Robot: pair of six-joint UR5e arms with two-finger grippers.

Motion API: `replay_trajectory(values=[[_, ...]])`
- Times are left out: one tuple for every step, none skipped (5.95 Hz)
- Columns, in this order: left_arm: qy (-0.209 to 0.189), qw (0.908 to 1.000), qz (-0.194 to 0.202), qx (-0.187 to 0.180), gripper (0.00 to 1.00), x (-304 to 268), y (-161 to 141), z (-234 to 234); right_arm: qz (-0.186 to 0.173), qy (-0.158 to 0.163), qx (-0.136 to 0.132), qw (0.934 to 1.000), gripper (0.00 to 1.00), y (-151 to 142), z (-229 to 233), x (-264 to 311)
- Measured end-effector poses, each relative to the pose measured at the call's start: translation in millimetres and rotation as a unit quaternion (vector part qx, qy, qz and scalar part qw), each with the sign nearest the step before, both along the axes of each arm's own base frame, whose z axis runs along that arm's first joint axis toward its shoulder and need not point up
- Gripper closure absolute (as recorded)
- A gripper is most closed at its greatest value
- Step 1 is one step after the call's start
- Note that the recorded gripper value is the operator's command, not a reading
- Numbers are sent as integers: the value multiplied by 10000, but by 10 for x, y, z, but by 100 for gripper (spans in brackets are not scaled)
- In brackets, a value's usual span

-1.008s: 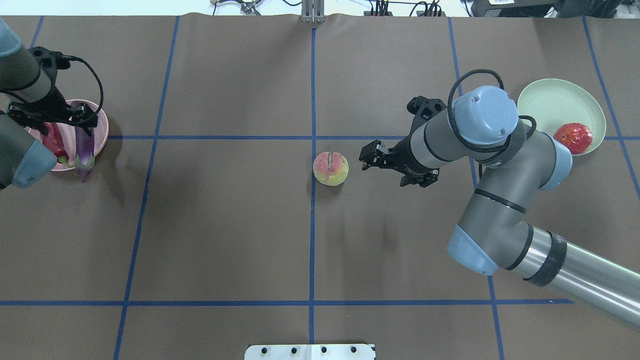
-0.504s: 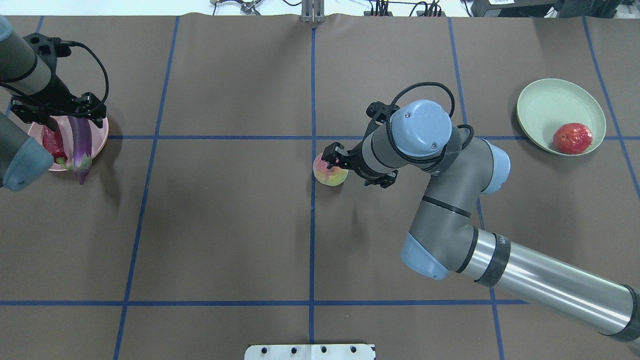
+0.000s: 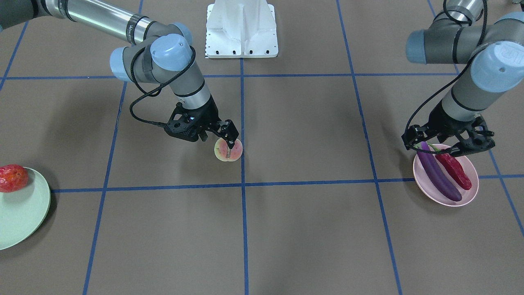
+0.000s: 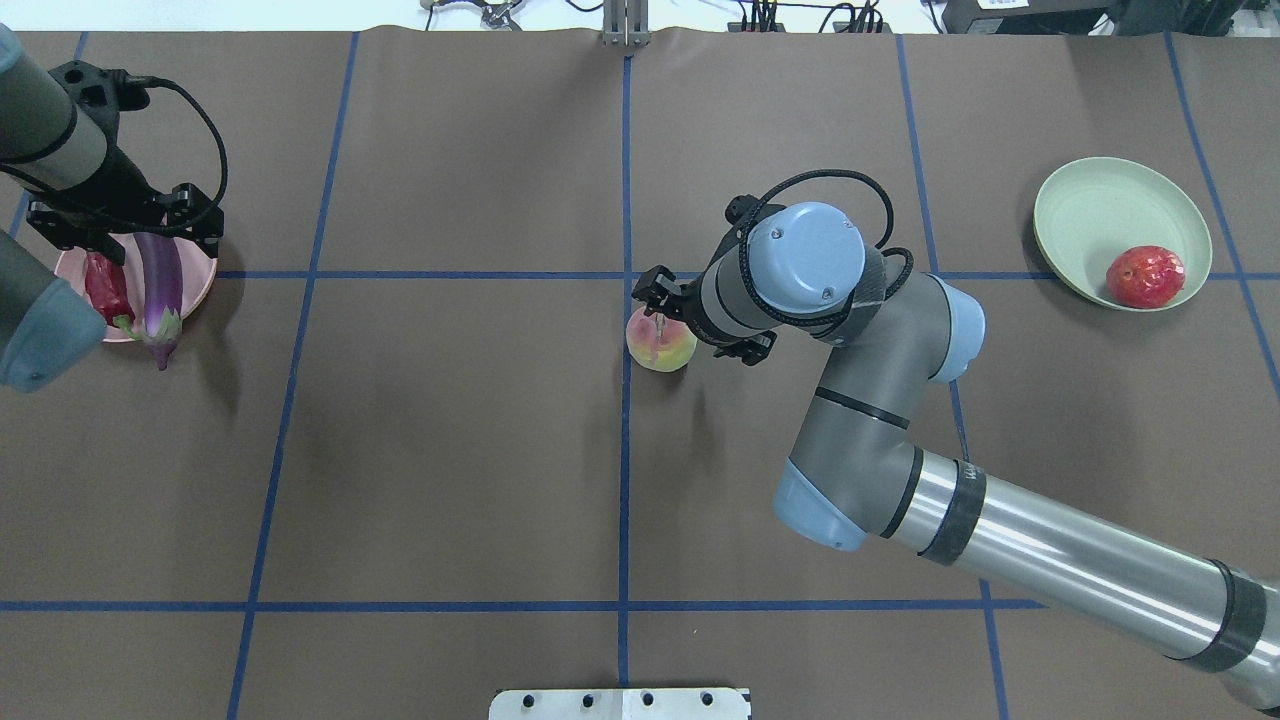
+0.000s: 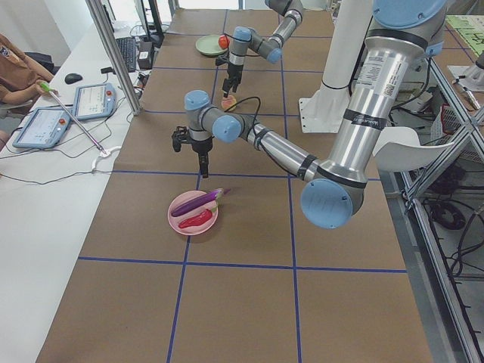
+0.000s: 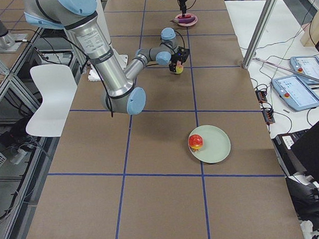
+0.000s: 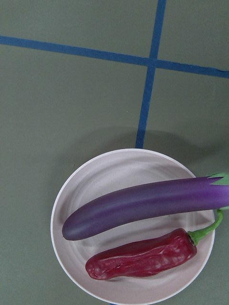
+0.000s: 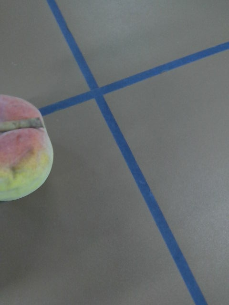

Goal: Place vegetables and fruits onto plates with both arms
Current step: 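Lower the right gripper onto the peach and close it, then carry the peach to the green plate and lower it beside the red fruit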

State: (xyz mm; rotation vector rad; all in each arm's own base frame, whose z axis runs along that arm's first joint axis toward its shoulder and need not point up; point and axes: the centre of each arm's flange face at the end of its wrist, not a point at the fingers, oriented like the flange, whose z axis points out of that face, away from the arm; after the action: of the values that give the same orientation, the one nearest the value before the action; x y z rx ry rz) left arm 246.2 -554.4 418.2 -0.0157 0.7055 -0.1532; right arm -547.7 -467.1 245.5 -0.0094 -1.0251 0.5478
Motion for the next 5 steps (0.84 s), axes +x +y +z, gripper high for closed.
replay_trajectory(values=[[0,10000,4,2,0,-2,14,-2,98,-4,-89,9999,0,-22,-35,-81],[-1,10000,6,5,0,-4,30,-3,177,-15,-193,9997,0,-45,-63,-153],[6,10000,6,16,0,-4,39,-16,209,-2,-253,9995,0,-33,-57,-216],[13,10000,8,27,0,-6,46,-30,199,20,-273,9994,1,2,-41,-272],[23,10000,8,43,0,-9,52,-50,183,45,-286,9994,49,32,-19,-314]])
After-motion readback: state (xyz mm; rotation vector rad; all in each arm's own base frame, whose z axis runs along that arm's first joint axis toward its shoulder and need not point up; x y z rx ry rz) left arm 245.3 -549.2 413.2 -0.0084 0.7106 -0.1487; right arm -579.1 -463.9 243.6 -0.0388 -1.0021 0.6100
